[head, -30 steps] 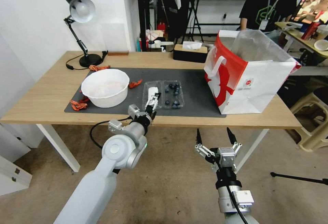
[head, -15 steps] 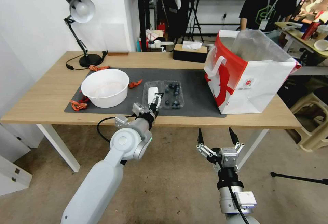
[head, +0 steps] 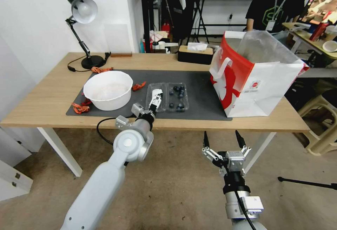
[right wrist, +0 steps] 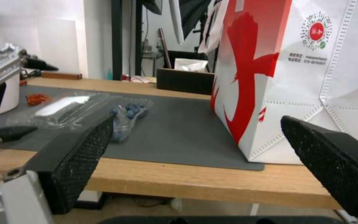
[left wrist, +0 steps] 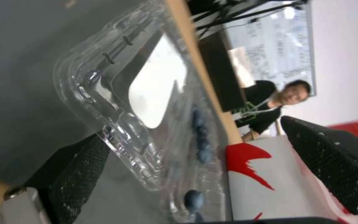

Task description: Close the takeout container lid, then place the container into the takeout bag.

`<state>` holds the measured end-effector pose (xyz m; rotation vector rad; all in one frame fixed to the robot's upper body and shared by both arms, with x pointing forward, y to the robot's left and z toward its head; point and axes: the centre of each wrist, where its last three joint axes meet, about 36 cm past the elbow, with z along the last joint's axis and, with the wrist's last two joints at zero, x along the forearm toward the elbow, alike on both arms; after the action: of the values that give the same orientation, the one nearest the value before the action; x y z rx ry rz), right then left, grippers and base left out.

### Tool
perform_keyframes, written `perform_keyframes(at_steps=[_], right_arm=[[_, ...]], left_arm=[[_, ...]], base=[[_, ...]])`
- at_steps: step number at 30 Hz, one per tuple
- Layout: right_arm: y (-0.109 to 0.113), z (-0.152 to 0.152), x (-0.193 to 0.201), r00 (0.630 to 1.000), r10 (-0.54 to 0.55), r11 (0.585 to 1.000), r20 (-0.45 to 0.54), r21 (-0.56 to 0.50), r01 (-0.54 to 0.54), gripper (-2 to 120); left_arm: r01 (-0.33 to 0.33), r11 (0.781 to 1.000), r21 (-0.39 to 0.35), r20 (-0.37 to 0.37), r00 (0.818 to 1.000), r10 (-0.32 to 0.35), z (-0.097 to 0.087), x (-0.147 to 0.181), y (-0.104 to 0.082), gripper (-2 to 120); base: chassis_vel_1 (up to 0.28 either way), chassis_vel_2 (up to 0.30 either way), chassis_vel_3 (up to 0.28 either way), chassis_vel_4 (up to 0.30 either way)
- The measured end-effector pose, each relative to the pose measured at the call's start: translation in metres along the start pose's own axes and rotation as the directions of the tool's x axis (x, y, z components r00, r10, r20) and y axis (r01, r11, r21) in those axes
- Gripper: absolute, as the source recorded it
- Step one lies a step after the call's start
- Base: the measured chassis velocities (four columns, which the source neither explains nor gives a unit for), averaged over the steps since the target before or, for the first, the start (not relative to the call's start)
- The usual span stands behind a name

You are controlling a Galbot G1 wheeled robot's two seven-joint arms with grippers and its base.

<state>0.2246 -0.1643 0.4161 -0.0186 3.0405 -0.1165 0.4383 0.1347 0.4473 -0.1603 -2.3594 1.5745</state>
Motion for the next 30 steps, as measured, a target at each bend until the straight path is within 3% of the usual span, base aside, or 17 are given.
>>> perform_keyframes(at_steps=[3, 4, 8, 13, 20, 30], right_arm=[[0.0, 0.0, 0.0, 1.0, 0.0, 1.0, 0.0, 0.001, 0.0, 100], [0.0, 0.001, 0.001, 1.0, 0.0, 1.0, 0.0, 0.001, 0.0, 100], [0.001, 0.001, 0.001, 1.0, 0.0, 1.0, 0.001, 0.001, 0.0, 100], [0.001, 0.001, 0.001, 1.0, 0.0, 1.0, 0.003, 0.002, 0.0, 100], [0.001, 0.003, 0.001, 1.0, 0.002, 1.0, 0.001, 0.004, -0.002, 100], [0.0, 0.006, 0.001, 1.0, 0.012, 1.0, -0.001, 0.01, -0.012, 100]], left_arm=[[-0.02, 1.0, -0.022, 0.01, 1.0, 0.021, 0.002, 0.001, 0.001, 100], [-0.053, 0.997, -0.061, 0.024, 0.998, 0.055, 0.004, 0.004, 0.001, 100], [-0.141, 0.977, -0.16, 0.048, 0.988, 0.15, 0.012, 0.01, 0.001, 100], [-0.203, 0.957, -0.206, 0.048, 0.975, 0.217, 0.012, 0.011, -0.004, 100], [-0.259, 0.945, -0.201, 0.023, 0.963, 0.269, 0.012, 0.004, -0.018, 100], [-0.277, 0.953, -0.12, -0.029, 0.961, 0.276, 0.016, -0.013, -0.036, 100]], base=[[0.0, 0.0, 0.0, 0.0], [0.0, 0.0, 0.0, 0.0], [0.0, 0.0, 0.0, 0.0], [0.0, 0.0, 0.0, 0.0], [0.0, 0.0, 0.0, 0.0], [0.0, 0.0, 0.0, 0.0]])
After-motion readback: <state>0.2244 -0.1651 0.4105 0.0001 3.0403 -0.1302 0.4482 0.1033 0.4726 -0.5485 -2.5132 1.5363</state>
